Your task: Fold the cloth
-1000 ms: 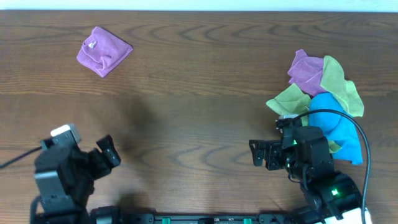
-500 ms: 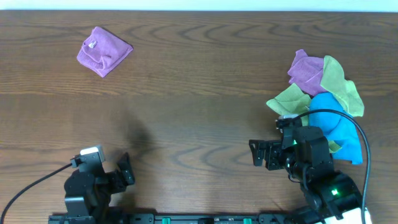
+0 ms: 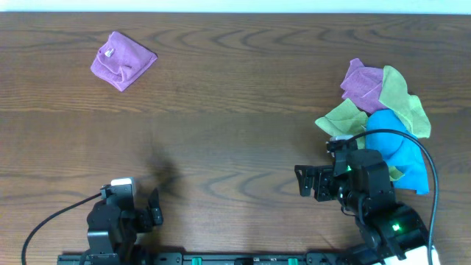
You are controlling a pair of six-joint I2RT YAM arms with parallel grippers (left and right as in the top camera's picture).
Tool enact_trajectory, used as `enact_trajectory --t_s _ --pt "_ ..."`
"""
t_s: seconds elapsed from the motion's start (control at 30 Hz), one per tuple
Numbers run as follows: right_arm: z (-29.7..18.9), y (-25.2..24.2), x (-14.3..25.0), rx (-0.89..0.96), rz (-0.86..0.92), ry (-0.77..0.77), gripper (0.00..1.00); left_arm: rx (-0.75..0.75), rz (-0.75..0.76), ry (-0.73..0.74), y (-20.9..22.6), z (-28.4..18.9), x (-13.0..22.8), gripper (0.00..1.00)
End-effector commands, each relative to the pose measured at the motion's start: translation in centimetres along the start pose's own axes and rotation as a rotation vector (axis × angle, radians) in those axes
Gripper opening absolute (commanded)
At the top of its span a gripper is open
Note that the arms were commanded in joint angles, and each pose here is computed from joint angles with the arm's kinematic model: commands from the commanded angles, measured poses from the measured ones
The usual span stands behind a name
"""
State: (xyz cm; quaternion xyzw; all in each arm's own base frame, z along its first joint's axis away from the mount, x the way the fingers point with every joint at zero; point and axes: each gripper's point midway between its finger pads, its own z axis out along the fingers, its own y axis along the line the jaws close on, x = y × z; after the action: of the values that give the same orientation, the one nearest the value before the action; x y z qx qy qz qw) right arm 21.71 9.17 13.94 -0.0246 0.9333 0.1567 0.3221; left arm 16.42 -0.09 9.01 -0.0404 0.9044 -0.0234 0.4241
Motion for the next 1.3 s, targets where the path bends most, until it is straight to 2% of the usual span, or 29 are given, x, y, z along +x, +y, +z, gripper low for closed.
enact_trajectory --t_s 0.0,0.8,1.03,1.27 --pt "-0.1 -0.2 -0.1 0.009 0.019 -0.008 0.99 -0.001 0.054 0.007 0.0 0.1 0.4 0.95" --pt "-0.1 -0.4 0.2 0.018 0.018 0.005 0.99 -0.002 0.054 0.031 0.1 0.1 1.0 0.95" --pt "-1.9 -4.5 -0.9 0.22 0.013 -0.146 0.99 -0.002 0.054 0.031 0.1 0.1 1.0 0.95" --pt "-1.6 -7.8 1.0 0.295 -0.002 -0.267 0.99 -0.002 0.054 0.031 0.1 0.1 1.0 0.95"
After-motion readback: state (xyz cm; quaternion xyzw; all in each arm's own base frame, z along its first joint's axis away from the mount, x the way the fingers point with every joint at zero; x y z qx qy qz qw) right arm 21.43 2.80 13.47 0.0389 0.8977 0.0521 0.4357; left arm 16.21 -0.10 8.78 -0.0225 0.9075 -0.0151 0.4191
